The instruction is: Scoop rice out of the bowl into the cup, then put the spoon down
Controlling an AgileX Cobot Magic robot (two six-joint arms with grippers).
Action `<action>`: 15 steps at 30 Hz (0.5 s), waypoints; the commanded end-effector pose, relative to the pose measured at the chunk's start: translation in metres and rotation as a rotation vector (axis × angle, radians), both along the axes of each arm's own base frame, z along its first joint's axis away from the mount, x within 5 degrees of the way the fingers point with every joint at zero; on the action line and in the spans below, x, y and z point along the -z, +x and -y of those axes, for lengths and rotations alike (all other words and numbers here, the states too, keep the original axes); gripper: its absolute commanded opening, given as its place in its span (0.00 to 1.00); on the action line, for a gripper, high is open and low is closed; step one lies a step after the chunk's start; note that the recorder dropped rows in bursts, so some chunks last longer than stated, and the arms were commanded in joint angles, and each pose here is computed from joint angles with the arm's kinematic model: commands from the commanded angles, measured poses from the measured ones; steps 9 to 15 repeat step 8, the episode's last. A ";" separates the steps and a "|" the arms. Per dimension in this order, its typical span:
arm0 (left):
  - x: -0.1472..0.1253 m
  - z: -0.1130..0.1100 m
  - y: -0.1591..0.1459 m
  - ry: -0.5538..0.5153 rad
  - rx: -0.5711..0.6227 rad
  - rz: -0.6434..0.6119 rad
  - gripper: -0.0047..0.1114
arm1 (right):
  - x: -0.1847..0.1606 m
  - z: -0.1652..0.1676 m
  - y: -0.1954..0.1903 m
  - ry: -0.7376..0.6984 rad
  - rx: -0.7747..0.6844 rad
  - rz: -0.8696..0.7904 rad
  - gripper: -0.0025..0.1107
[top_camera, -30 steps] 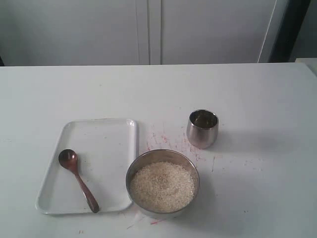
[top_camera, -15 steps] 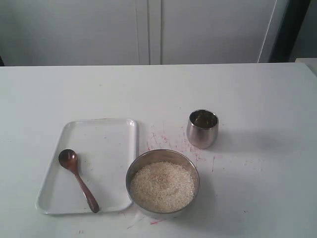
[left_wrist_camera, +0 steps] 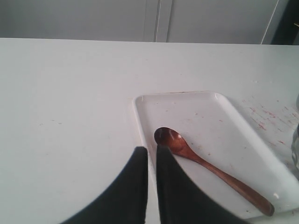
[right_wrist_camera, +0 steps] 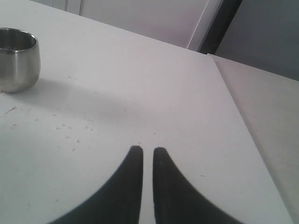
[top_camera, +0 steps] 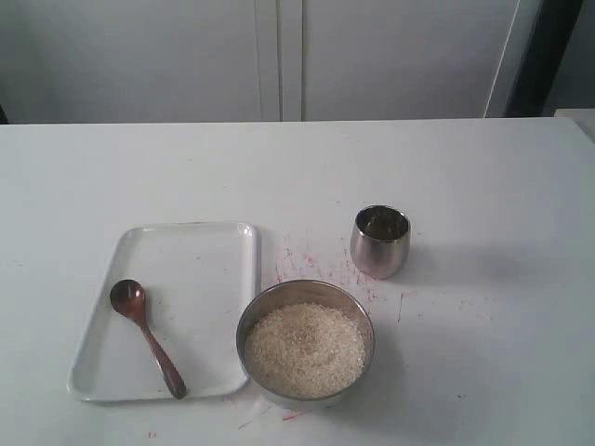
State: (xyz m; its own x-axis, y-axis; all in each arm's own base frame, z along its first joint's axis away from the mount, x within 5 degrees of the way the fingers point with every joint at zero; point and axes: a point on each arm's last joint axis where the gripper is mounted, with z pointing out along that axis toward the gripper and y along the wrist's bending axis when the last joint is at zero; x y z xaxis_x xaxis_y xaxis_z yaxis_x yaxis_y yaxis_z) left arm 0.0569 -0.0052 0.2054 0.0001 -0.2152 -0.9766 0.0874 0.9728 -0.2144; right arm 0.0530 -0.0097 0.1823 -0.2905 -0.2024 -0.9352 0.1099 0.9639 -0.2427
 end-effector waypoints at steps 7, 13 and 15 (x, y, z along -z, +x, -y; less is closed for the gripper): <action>-0.001 0.001 -0.001 -0.009 0.009 -0.007 0.16 | 0.000 0.001 0.000 -0.007 0.010 0.004 0.10; -0.001 0.001 -0.001 -0.009 0.009 -0.007 0.16 | 0.000 0.001 0.000 -0.007 0.010 0.004 0.10; -0.001 0.001 -0.001 -0.009 0.009 -0.007 0.16 | 0.000 0.001 0.000 -0.007 0.010 0.004 0.10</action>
